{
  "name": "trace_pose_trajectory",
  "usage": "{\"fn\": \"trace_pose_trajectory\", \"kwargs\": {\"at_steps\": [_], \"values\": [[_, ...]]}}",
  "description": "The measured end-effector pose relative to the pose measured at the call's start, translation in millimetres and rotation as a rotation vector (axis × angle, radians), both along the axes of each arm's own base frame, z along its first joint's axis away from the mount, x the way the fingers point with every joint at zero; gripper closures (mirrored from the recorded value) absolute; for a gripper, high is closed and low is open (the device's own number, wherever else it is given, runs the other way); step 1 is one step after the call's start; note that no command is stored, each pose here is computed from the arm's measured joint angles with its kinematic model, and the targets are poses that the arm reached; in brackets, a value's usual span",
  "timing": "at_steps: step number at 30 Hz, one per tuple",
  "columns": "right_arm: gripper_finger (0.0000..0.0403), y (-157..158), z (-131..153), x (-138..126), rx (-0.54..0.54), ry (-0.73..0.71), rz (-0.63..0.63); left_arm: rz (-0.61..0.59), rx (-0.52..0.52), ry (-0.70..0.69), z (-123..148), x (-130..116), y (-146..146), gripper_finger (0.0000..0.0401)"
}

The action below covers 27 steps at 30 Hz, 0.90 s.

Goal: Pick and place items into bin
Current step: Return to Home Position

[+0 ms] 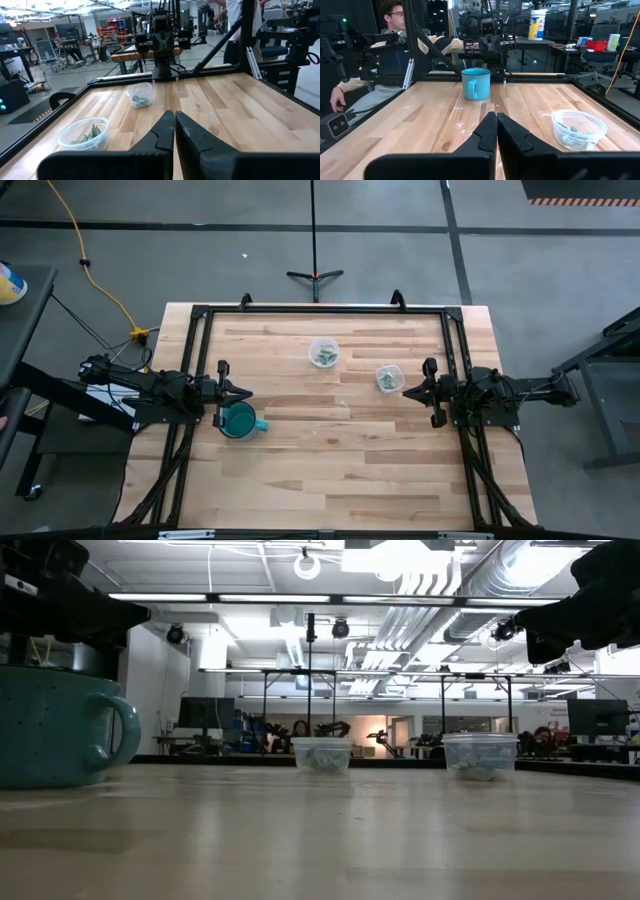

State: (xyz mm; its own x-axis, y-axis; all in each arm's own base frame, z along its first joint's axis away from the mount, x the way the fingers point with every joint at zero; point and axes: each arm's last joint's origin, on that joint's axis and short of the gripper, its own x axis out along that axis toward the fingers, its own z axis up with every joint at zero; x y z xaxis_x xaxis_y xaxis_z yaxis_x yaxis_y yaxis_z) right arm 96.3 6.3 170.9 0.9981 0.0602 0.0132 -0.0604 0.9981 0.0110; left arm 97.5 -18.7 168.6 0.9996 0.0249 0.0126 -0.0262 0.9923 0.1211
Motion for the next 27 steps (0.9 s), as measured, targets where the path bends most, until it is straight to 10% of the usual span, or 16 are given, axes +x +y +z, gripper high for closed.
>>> {"fn": "trace_pose_trajectory", "kwargs": {"at_steps": [27], "values": [[0.0395,0.0,0.0,0.0,0.0,0.0,0.0,0.0,0.0,0.0,0.0,0.0,0.0,0.0352]]}}
